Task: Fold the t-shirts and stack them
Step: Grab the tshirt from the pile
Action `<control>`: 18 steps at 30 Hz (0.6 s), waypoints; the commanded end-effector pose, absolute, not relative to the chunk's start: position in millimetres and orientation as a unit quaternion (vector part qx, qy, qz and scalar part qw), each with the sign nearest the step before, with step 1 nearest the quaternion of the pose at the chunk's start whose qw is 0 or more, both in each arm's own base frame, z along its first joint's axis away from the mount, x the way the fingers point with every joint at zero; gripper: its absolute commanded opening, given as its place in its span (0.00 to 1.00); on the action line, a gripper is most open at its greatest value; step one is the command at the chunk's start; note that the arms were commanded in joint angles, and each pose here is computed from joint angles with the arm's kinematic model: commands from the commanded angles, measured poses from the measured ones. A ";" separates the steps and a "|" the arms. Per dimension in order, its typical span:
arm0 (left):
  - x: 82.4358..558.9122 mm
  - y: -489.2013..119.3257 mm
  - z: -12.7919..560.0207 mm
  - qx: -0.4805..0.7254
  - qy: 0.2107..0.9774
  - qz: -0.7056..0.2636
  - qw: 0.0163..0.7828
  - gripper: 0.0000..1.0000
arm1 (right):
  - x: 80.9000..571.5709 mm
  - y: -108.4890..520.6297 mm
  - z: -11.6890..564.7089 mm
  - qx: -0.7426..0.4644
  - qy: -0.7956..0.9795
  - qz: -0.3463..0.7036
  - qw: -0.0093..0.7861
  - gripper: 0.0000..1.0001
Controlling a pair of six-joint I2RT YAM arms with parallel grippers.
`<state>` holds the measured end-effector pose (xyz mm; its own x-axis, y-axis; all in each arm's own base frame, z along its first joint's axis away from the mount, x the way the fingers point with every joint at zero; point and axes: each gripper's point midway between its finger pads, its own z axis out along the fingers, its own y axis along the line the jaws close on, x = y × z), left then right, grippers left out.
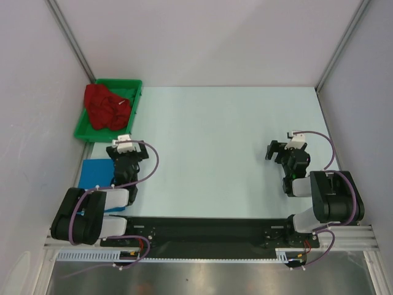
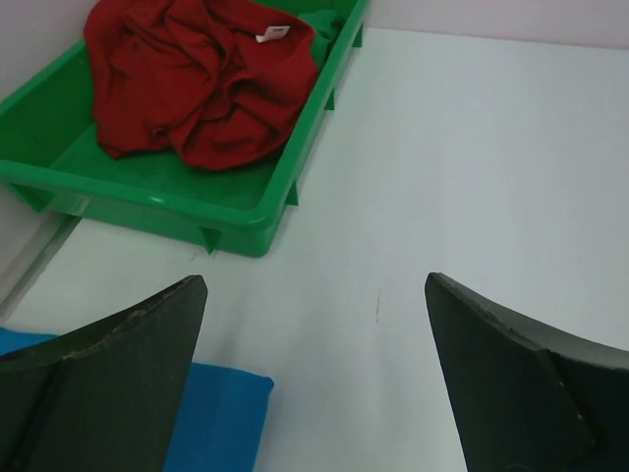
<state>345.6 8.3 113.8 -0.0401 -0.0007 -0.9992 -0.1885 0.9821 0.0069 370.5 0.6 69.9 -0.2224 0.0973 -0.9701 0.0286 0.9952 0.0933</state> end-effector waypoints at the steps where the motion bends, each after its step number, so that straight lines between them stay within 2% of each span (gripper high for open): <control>1: 360.7 28.8 142.5 -0.113 0.715 0.111 0.680 1.00 | 381.8 -5.9 92.3 0.041 0.757 0.010 0.652 1.00; 4: 386.8 50.2 158.8 -0.184 0.733 0.165 0.634 1.00 | 386.1 -5.7 98.8 0.040 0.757 0.010 0.653 1.00; 7: 399.1 71.3 154.7 -0.233 0.762 0.243 0.554 1.00 | 394.4 -8.2 113.2 0.058 0.771 -0.023 0.634 1.00; 10: 415.4 78.3 168.0 -0.261 0.760 0.267 0.532 1.00 | 390.6 -8.2 124.9 0.078 0.779 -0.050 0.621 1.00; 11: 423.8 79.2 176.9 -0.275 0.757 0.266 0.530 1.00 | 395.6 -12.8 142.3 0.115 0.767 -0.053 0.629 1.00; 12: 424.8 83.1 183.4 -0.290 0.749 0.269 0.532 1.00 | 377.5 -34.7 131.7 0.254 0.767 -0.067 0.586 1.00; 13: 429.1 81.8 187.9 -0.292 0.750 0.255 0.536 1.00 | 371.9 -46.4 133.0 0.292 0.769 -0.072 0.565 1.00; 14: 438.0 80.1 197.3 -0.286 0.749 0.235 0.550 1.00 | 373.9 -42.9 137.1 0.275 0.787 -0.051 0.550 1.00; 15: 448.3 76.1 201.3 -0.268 0.759 0.189 0.562 1.00 | 377.3 -18.4 139.3 0.232 0.818 0.018 0.525 1.00; 18: 460.0 94.5 215.9 -0.282 0.748 0.136 0.585 1.00 | 376.5 -4.6 149.1 0.223 0.820 0.099 0.517 1.00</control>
